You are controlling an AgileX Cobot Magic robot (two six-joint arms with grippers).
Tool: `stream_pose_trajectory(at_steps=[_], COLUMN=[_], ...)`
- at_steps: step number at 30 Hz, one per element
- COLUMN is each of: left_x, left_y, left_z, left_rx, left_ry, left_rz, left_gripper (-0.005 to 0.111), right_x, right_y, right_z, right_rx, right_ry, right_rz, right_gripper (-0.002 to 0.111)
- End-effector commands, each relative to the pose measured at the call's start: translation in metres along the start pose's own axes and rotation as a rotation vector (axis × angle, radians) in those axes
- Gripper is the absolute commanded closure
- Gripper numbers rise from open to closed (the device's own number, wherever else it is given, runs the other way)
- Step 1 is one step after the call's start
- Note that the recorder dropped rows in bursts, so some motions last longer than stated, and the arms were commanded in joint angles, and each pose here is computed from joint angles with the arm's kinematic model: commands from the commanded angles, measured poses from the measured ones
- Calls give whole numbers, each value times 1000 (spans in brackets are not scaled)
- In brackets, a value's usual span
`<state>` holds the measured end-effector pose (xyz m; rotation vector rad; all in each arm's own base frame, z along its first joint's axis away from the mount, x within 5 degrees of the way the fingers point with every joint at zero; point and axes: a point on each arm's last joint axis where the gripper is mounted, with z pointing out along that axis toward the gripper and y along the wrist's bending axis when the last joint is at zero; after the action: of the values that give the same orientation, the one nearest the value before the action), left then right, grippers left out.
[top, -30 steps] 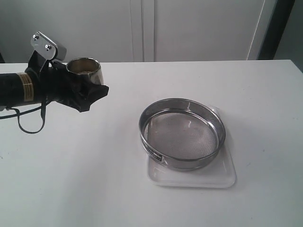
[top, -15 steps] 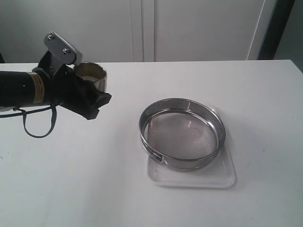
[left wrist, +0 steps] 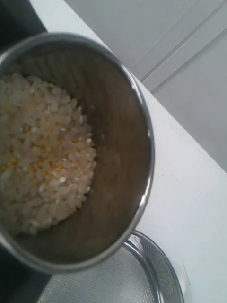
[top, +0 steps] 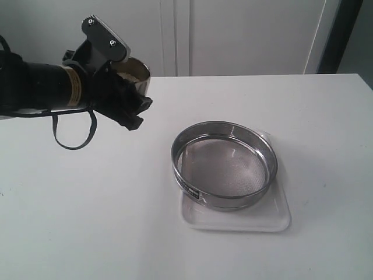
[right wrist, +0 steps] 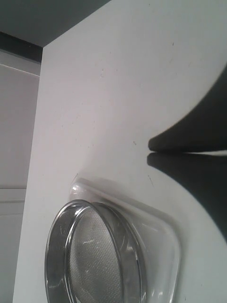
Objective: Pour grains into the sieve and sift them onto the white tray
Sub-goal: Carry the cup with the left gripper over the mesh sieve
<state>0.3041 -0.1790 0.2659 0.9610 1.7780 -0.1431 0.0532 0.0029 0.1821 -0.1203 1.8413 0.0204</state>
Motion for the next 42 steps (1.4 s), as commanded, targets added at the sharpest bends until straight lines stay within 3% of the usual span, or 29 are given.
stream_pose_trajectory(at_steps=[1, 19, 29, 42], left_x=[-10, -26, -31, -19], left_y=[-1, -36, -63, -72], left_z=[6, 54, 62, 74], left_rx=[-9, -15, -34, -10], left_ry=[-9, 91, 181, 216], left_rz=[14, 163, 405, 449], left_gripper=[107, 107, 107, 107], right_x=[0, 0, 0, 0], right_y=[0, 0, 0, 0], right_z=[0, 0, 0, 0], right_rx=[-3, -3, -3, -3], right_ry=[-14, -14, -14, -14], right_rz=[5, 5, 5, 5], right_gripper=[108, 108, 108, 108])
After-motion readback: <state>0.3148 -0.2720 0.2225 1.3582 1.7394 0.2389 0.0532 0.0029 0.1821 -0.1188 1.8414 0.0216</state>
